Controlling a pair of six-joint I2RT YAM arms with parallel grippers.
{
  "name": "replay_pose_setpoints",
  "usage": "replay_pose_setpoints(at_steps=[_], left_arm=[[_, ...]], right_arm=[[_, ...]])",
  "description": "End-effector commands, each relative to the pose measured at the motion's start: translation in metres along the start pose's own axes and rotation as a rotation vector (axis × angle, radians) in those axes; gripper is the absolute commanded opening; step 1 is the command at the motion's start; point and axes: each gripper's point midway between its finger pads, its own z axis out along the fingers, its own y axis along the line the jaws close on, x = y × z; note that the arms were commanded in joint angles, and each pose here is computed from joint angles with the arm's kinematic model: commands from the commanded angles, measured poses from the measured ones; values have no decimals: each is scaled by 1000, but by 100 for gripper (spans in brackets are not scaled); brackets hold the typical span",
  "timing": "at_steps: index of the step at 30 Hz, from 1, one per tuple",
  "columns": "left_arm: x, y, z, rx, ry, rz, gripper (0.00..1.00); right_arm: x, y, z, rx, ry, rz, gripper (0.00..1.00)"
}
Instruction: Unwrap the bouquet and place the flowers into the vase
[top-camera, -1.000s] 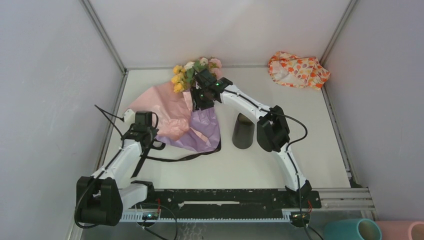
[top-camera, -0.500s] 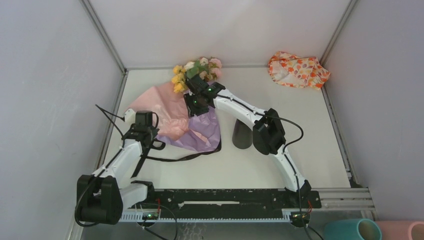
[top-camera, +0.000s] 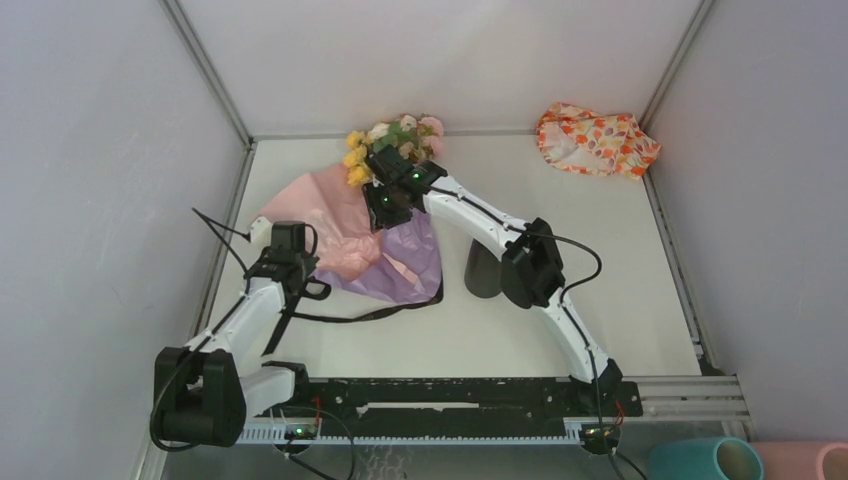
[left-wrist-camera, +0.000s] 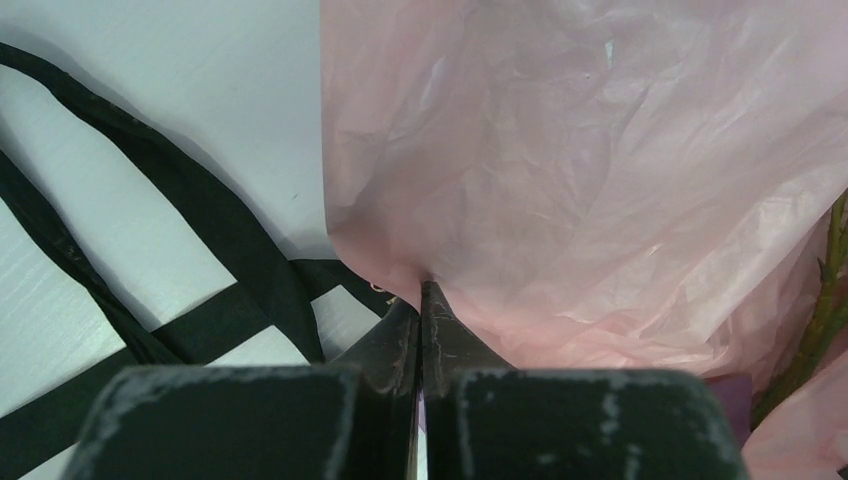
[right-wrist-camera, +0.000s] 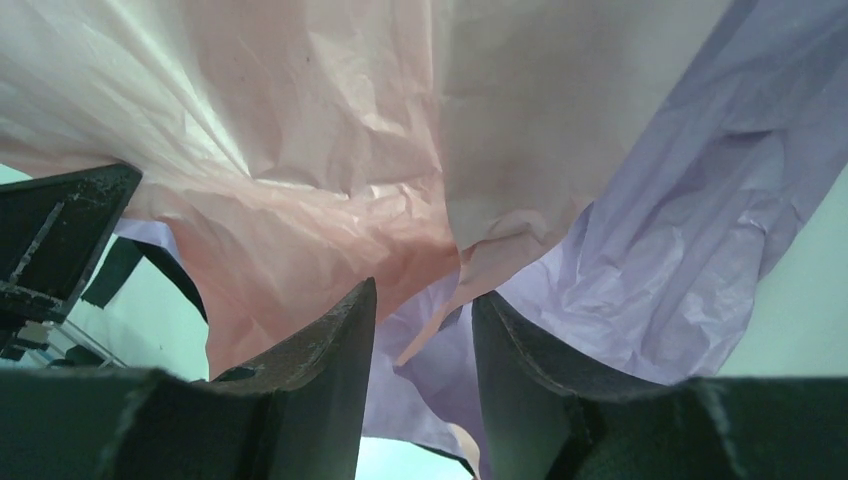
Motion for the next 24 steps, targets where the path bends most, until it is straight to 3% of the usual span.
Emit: replay_pose_setpoints(at_steps=[1, 5, 9, 18, 24], left_arm=[[4, -4, 2, 30, 7, 14, 1], [3, -6, 0, 45, 7, 11, 1], [1, -9, -5, 63, 2, 8, 1], [1, -7, -4, 52, 0, 14, 2], [-2, -5, -4, 42, -13, 20, 2]], right_arm=[[-4, -8, 9, 21, 9, 38, 48], [-2, -14, 16, 38, 16, 42, 35], [-8, -28, 13, 80, -3, 54, 0], [-47, -58, -72, 171, -190, 21, 0], [-32, -140, -103, 387, -212, 66, 0]])
